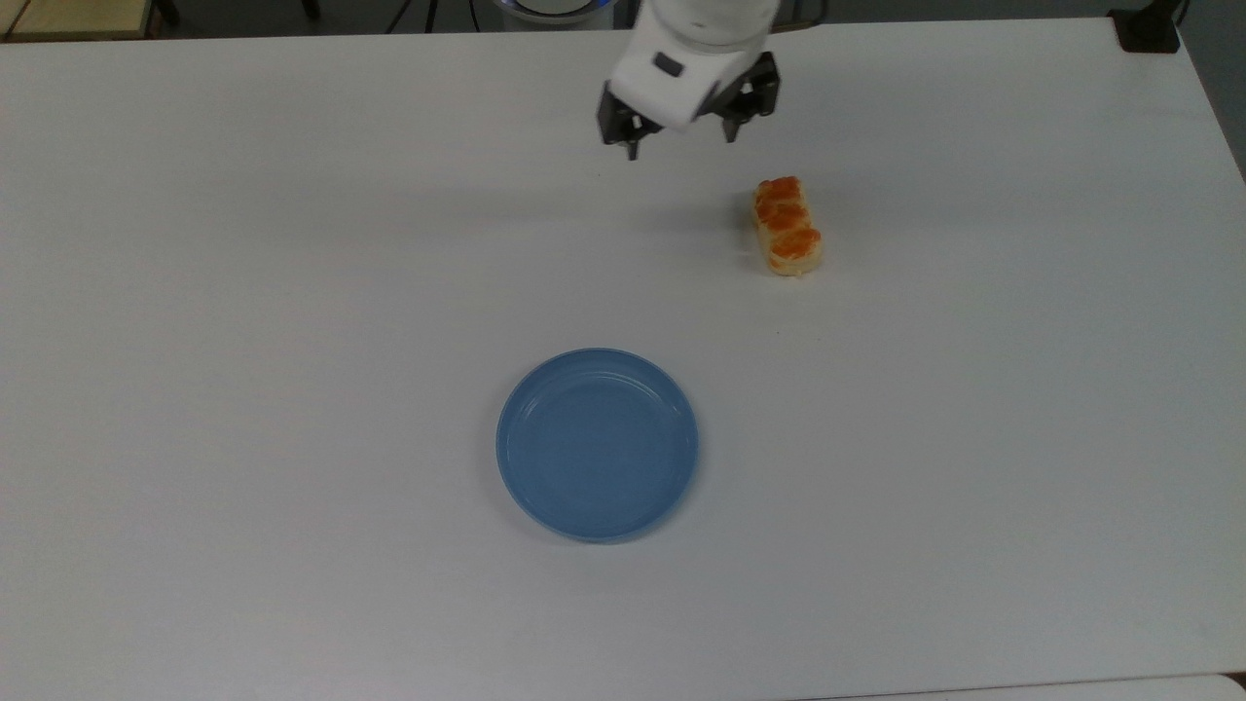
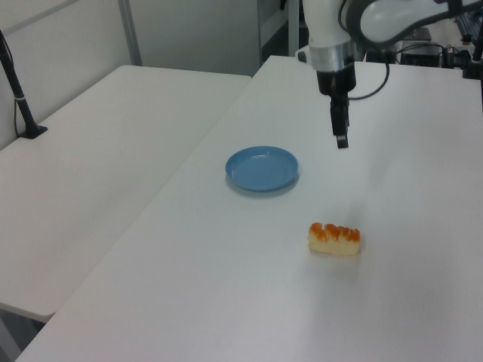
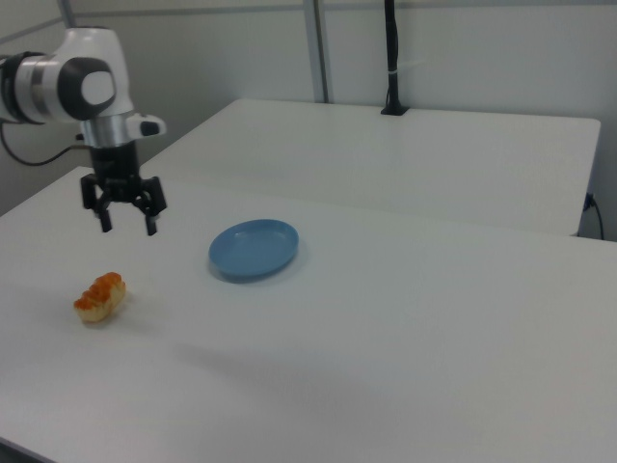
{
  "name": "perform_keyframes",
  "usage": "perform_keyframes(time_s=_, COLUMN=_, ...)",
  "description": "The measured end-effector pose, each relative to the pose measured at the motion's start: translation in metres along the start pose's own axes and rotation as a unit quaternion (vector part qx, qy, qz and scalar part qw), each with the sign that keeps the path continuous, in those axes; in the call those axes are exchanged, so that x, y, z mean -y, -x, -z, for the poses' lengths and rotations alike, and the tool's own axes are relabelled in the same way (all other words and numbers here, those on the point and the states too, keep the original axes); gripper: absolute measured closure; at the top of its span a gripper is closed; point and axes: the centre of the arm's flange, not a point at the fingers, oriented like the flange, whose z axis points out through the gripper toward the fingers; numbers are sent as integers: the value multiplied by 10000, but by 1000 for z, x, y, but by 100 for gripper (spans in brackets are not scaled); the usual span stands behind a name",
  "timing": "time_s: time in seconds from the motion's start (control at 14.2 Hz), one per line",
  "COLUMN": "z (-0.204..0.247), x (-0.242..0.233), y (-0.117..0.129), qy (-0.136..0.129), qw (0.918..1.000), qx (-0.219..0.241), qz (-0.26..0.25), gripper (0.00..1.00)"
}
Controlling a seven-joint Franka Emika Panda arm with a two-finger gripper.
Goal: Put the bread on a plate
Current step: 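Lower the gripper over the bread roll and close on it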
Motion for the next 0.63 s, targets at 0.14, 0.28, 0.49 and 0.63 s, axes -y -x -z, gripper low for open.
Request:
perform_keyframes(time_s=0.14, z=-18, x=44, y=-5, qy=61, qw=9999, qx=-119, qz=86, gripper=0)
perform_keyframes(time_s=0.28, z=-39, x=71, y=-11, qy=112, qw=9997, qx=-160, qz=167, gripper=0)
perform_keyframes(time_s=0.49, z=-64, x=107, y=-15, qy=194, qw=9994, qx=-126, qz=258, gripper=0)
perform_keyframes(time_s=0.63, z=-80, x=127, y=-17, qy=252, qw=9994, qx=-72, qz=206, gripper=0)
